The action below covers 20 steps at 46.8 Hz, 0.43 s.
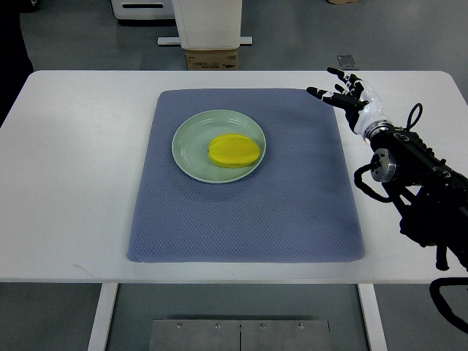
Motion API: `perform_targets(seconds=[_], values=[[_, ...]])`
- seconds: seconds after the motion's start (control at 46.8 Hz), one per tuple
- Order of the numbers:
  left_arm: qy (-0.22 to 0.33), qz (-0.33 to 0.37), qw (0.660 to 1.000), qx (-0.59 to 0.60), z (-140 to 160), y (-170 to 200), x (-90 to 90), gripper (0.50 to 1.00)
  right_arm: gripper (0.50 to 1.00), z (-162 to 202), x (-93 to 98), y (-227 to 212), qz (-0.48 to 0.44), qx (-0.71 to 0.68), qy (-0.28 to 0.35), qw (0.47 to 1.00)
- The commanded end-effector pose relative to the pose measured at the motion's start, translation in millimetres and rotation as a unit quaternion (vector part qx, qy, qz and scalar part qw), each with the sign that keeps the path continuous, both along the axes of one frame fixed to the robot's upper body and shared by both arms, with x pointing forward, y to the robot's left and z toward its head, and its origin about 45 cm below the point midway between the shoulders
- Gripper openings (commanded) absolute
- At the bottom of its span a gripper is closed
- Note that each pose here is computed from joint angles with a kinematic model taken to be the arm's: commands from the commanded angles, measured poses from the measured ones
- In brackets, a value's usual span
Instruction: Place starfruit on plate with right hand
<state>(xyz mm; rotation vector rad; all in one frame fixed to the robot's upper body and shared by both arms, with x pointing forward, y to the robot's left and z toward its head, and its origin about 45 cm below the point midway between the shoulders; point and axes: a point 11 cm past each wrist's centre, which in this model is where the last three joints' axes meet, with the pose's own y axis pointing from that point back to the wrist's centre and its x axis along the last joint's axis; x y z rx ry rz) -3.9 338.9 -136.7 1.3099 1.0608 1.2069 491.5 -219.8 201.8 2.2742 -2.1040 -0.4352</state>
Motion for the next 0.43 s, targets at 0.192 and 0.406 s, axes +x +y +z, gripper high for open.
perform_targets(seconds=[0.192, 0.406], values=[[0.000, 0.000, 1.000, 0.000, 0, 0, 0.0, 1.000, 1.000, -5, -2.7, -3, -0.019, 0.049, 0.009, 0.999], [0.000, 0.000, 1.000, 0.000, 0, 0, 0.0, 1.000, 1.000, -9, -5.8, -4, -0.023, 0.047, -0.001, 0.999]])
